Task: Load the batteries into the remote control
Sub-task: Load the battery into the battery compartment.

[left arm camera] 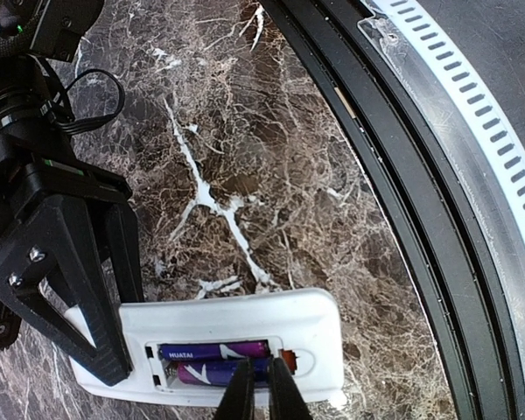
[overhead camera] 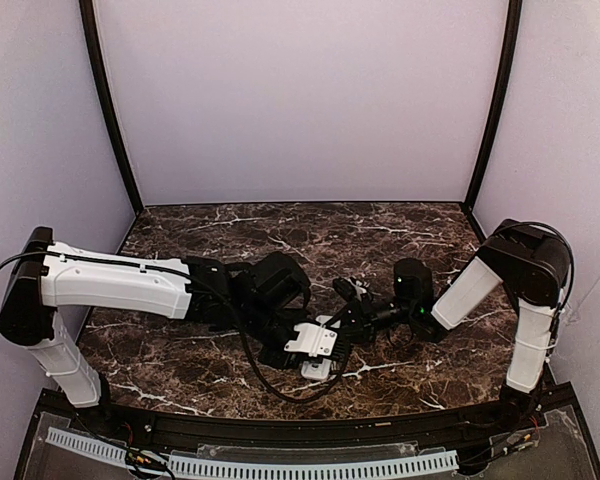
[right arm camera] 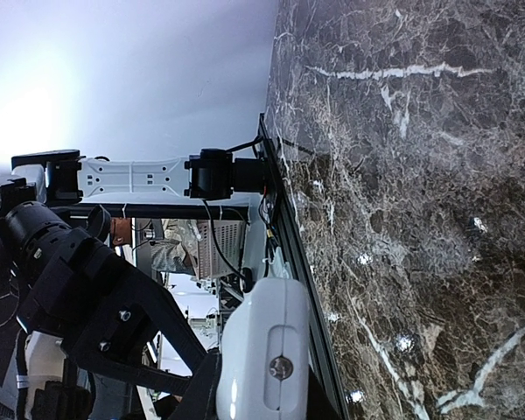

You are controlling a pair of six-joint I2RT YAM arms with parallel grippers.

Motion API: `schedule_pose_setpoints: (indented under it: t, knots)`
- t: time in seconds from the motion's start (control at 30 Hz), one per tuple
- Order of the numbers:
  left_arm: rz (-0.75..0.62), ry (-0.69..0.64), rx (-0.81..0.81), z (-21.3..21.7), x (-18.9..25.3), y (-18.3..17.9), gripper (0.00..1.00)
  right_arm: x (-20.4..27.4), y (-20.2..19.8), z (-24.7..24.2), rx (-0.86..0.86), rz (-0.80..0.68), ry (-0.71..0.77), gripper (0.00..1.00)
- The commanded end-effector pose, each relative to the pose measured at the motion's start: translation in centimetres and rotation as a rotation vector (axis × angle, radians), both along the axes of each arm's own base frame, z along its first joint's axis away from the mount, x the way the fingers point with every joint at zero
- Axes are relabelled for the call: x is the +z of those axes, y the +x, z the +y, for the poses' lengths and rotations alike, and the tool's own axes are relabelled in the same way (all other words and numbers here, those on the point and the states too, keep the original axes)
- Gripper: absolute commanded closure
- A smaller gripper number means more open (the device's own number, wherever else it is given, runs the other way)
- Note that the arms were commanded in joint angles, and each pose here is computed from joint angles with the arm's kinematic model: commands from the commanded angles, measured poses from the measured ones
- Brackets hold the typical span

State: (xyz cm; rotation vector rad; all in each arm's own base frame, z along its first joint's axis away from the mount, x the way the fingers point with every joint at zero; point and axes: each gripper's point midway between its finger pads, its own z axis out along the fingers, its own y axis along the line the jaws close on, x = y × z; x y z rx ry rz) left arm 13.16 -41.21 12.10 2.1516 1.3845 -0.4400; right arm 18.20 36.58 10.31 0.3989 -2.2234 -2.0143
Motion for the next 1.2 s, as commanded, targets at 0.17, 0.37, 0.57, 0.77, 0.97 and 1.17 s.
schedule_pose_setpoints:
  t: [0.17,0.37,0.57,0.77,0.97,1.17]
  knots:
    - [-0.019,0.139,0.048,1.7,-2.8,0.8,0.95,3.0,-0.6,0.4,0.035,-0.077,0.092,1.0]
    - [-0.048,0.163,0.06,1.9,-3.3,1.4,0.95,3.5,-0.8,0.5,0.045,-0.075,0.117,1.0]
    - [-0.076,0.179,0.071,2.2,-3.7,1.9,0.95,4.0,-1.2,0.4,0.059,-0.069,0.14,1.0]
    - [-0.073,0.194,0.075,2.5,-4.0,2.0,0.95,4.3,-1.4,0.4,0.066,-0.082,0.147,1.0]
    - [-0.075,0.026,0.091,0.9,0.3,1.8,0.86,3.3,-0.8,0.4,0.032,-0.093,0.11,1.0]
    - [-0.065,-0.194,0.11,-1.3,6.1,1.3,0.68,2.6,0.1,0.2,0.0,-0.13,0.058,1.0]
